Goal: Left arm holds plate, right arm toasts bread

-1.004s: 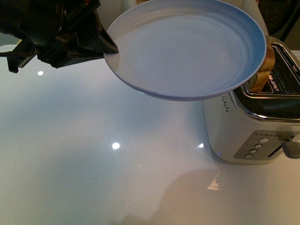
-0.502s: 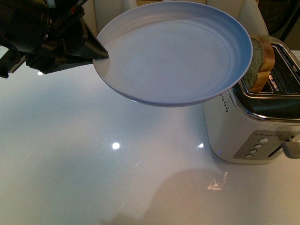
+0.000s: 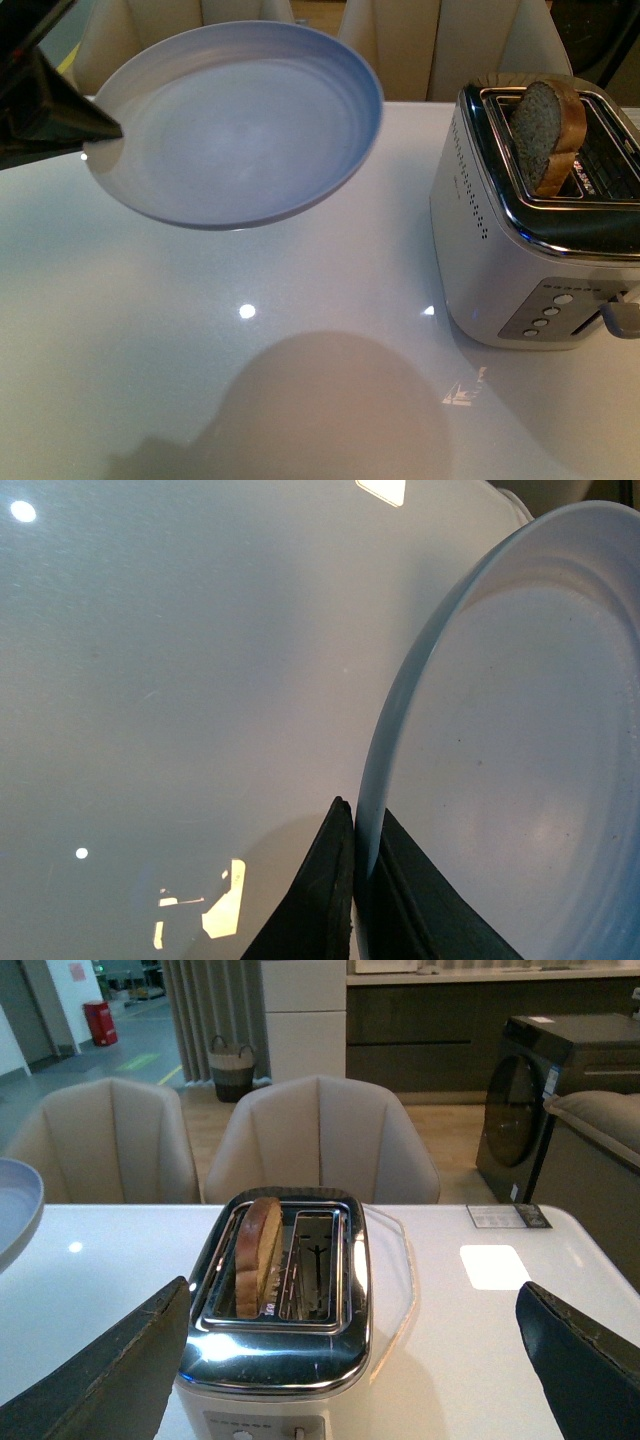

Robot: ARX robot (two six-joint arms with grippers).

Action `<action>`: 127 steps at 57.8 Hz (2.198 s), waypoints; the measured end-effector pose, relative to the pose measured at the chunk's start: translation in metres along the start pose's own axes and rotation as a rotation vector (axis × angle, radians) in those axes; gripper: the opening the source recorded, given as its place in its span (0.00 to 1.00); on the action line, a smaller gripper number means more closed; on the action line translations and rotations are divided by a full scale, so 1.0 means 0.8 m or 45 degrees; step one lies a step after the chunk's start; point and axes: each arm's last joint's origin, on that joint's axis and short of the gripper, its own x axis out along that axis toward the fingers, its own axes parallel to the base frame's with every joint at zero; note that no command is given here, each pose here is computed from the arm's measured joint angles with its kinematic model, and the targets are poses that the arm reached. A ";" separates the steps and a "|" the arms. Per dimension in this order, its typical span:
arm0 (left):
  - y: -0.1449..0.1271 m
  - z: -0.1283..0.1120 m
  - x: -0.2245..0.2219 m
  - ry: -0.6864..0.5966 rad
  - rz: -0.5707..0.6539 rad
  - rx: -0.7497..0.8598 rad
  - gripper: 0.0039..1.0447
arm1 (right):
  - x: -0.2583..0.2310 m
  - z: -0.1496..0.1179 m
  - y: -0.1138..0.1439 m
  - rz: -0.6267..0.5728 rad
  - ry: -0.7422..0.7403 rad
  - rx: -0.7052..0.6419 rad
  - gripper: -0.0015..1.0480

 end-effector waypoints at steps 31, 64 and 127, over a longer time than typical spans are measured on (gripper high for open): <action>0.197 0.005 0.015 0.014 0.143 -0.048 0.03 | 0.000 0.000 0.000 0.000 0.000 0.000 0.91; 0.310 -0.009 0.057 0.086 0.214 0.002 0.03 | 0.000 0.000 0.000 0.000 0.000 0.000 0.91; 0.334 -0.004 0.072 0.094 0.214 0.006 0.15 | 0.000 0.000 0.000 0.000 0.000 0.000 0.91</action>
